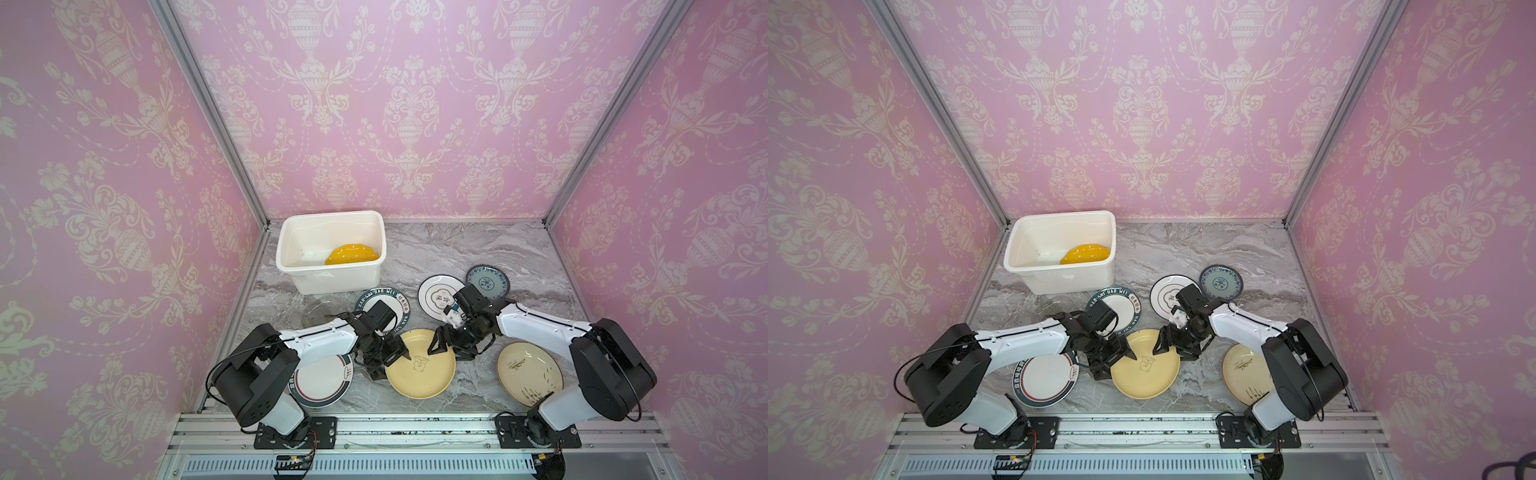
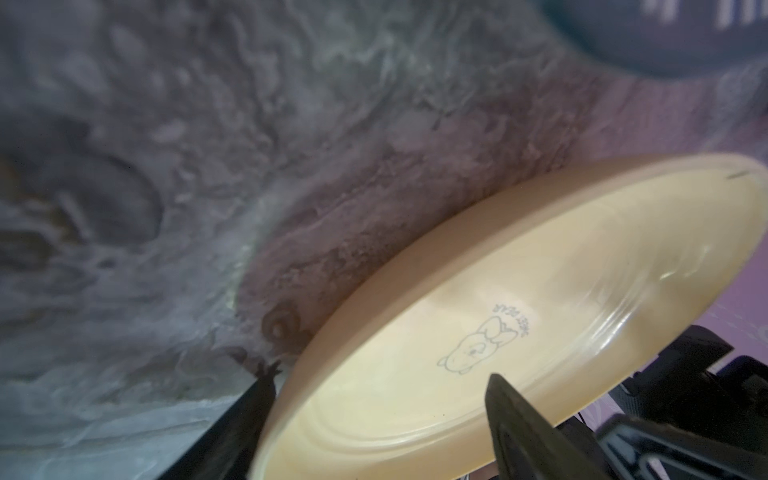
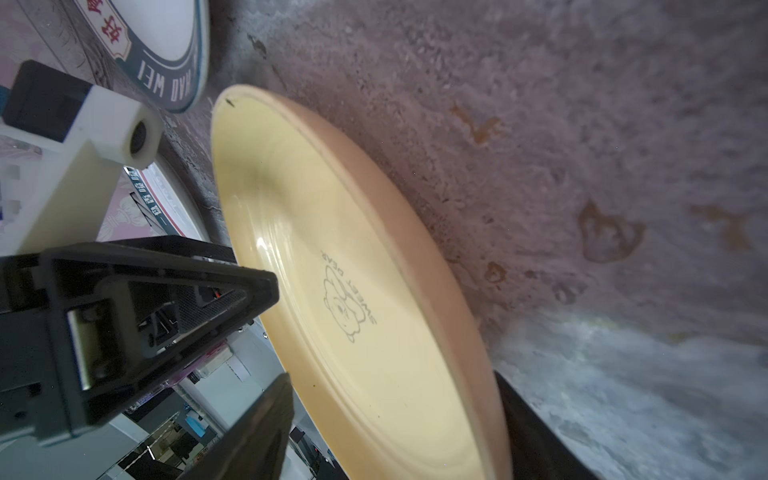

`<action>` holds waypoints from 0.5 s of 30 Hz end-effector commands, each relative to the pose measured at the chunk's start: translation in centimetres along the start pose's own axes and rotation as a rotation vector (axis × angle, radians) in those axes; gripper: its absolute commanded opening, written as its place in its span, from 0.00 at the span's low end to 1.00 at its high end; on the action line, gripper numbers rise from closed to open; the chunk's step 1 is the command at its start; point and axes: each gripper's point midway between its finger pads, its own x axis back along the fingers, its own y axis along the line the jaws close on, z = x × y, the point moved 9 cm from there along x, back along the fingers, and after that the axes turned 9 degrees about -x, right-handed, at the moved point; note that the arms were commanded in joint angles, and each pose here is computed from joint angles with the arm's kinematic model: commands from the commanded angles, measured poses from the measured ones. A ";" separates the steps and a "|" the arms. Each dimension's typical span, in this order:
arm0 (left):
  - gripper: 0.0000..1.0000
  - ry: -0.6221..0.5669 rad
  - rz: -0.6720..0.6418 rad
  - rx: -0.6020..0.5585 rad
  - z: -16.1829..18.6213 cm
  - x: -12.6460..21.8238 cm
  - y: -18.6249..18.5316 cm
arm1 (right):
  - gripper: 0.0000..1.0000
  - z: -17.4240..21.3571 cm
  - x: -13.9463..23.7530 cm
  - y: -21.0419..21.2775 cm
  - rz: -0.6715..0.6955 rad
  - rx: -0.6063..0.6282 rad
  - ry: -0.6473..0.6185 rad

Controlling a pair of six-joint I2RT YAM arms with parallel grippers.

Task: Place the plates into the plastic bin on the countertop
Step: 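Pinch the yellow plate rims with both grippers and tilt it upright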

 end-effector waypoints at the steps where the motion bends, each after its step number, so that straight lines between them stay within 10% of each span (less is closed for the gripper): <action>1: 0.80 0.017 0.077 -0.037 -0.3 -0.7 -1.3 | 0.68 0.7 1.2 1.8 -0.114 0.044 0.001; 15: 0.80 -0.012 0.130 -0.066 0.0 0.5 -2.1 | 0.20 1.0 3.0 2.7 -0.103 0.038 -0.044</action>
